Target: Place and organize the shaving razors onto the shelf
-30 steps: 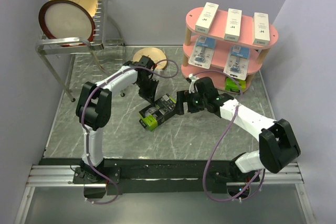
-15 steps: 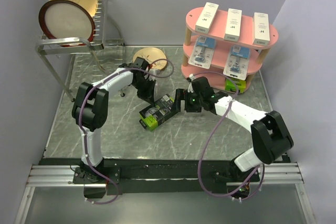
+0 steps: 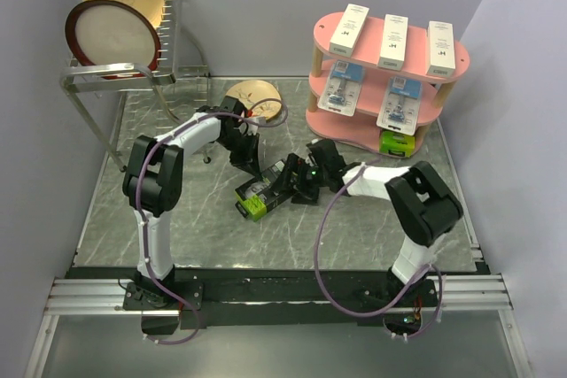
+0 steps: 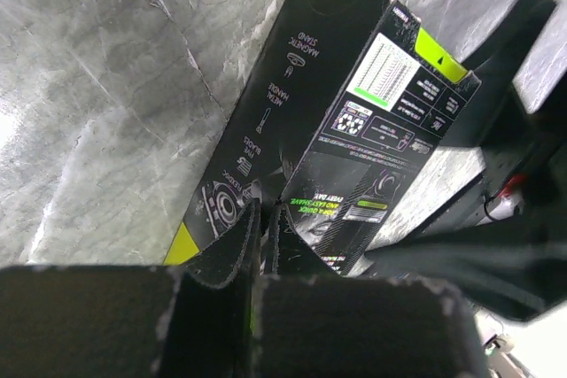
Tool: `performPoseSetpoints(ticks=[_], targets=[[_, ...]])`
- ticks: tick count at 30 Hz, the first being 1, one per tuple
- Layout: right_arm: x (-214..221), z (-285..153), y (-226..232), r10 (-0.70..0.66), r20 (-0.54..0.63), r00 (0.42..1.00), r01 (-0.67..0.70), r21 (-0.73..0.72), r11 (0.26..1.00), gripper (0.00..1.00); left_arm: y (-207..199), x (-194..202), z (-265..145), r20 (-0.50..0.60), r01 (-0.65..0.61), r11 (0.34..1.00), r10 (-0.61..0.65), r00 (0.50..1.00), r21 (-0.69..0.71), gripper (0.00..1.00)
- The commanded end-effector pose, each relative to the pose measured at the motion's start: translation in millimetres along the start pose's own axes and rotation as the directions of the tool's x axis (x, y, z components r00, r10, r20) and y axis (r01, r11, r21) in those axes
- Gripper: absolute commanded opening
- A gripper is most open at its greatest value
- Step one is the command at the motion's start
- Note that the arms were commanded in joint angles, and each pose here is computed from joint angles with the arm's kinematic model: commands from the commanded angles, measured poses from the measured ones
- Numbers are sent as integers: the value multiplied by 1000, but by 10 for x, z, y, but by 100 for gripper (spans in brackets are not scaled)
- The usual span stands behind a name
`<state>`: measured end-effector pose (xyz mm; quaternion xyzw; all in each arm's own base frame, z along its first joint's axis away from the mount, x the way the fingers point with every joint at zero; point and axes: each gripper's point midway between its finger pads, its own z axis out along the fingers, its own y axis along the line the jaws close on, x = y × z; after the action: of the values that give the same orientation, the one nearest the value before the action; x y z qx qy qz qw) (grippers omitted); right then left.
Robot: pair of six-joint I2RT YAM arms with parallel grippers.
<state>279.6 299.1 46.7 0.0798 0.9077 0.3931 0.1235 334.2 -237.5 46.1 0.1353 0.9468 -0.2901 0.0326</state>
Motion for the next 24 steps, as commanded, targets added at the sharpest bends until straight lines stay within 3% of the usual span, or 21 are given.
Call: performPoseSetpoints(ticks=[1, 7, 8, 10, 13, 16, 17, 18, 21, 22, 24], targets=[[-244, 50, 818, 6, 59, 998, 11, -275, 961, 97, 868, 1177, 714, -378, 12, 946, -142, 915, -325, 4], [-445, -203, 1425, -108, 148, 983, 163, -437, 885, 92, 530, 1305, 896, -428, -47, 960, -79, 901, -277, 28], [-470, -268, 1554, -136, 164, 977, 198, -469, 861, 92, 495, 1273, 889, -415, -51, 957, -75, 907, -286, 36], [-516, -331, 1707, -168, 197, 966, 247, -510, 824, 92, 500, 1155, 815, -374, -67, 944, -63, 925, -324, 41], [-558, -337, 1800, -180, 205, 962, 263, -523, 811, 93, 392, 709, 383, -195, -44, 932, -28, 980, -359, 47], [-638, -401, 1827, -176, 233, 956, 275, -516, 811, 93, 446, 406, -68, -44, 16, 921, -35, 998, -389, 56], [-692, -428, 1793, -175, 244, 954, 279, -507, 816, 95, 452, 363, -156, -15, 32, 924, -41, 999, -380, 70], [-716, -498, 1815, -185, 259, 948, 296, -501, 813, 96, 520, 369, -248, 8, 65, 931, -66, 998, -358, 99], [-844, -674, 1684, -233, 308, 922, 355, -437, 826, 99, 411, 292, -459, 112, 2, 952, 34, 993, -307, 100], [-862, -695, 1588, -266, 325, 908, 387, -403, 829, 100, 288, 147, -597, 204, -45, 953, 109, 973, -299, 99], [-886, -799, 1398, -281, 322, 904, 385, -326, 863, 100, 315, 225, -590, 227, -68, 935, 154, 962, -347, 99]])
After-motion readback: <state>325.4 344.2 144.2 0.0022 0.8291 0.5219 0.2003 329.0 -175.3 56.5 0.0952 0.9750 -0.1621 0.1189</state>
